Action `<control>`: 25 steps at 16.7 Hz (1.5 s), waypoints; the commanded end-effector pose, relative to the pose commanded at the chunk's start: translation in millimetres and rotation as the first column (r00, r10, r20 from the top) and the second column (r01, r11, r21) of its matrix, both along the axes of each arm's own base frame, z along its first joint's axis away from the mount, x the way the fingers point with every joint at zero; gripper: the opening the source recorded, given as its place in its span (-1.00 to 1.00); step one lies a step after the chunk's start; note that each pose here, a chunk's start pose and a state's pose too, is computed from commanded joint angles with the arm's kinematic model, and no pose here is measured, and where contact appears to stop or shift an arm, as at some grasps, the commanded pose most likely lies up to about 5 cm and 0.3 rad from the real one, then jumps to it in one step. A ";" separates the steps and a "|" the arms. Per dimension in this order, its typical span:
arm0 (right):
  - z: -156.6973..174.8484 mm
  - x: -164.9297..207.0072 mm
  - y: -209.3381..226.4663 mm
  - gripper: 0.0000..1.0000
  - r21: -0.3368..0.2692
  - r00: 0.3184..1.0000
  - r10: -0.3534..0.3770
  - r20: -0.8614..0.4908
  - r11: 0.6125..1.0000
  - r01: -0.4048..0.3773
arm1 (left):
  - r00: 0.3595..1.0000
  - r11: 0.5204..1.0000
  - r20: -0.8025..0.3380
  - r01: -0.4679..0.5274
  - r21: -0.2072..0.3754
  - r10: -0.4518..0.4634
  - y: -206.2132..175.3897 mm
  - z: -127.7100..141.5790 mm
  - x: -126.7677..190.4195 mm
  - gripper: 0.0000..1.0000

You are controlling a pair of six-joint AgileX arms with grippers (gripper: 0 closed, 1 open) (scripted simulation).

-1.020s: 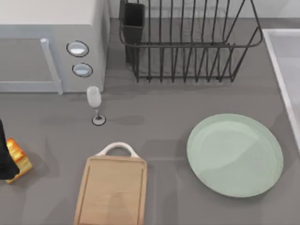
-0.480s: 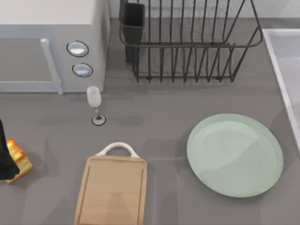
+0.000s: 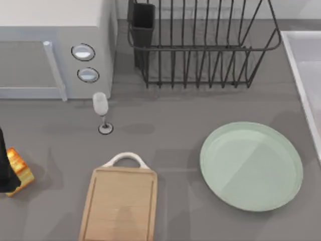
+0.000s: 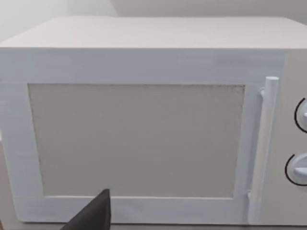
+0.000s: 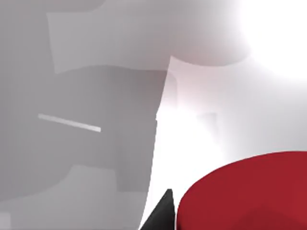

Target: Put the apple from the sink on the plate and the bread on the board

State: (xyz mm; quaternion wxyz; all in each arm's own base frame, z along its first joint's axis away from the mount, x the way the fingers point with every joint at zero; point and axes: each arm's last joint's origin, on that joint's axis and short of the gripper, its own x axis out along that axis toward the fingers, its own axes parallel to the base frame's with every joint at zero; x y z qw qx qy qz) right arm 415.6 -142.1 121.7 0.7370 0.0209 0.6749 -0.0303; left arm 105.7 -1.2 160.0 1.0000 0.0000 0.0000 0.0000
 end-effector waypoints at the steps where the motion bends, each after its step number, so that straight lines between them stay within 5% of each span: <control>1: 5.1 -0.9 3.9 -1.00 0.004 1.000 0.018 -0.011 1.000 -0.018 | 1.000 1.000 0.000 0.000 0.000 0.000 0.0 0.0 0.0 1.00; 12: 40.4 2.4 31.3 -1.00 -0.003 1.000 0.014 0.022 1.000 -0.014 | 1.000 1.000 0.000 0.000 0.000 0.000 0.0 0.0 0.0 1.00; 25: 107.2 -56.8 239.6 -1.00 0.037 1.000 -0.011 -0.020 0.999 0.012 | 1.000 1.000 0.000 0.000 0.000 0.000 0.0 0.0 0.0 1.00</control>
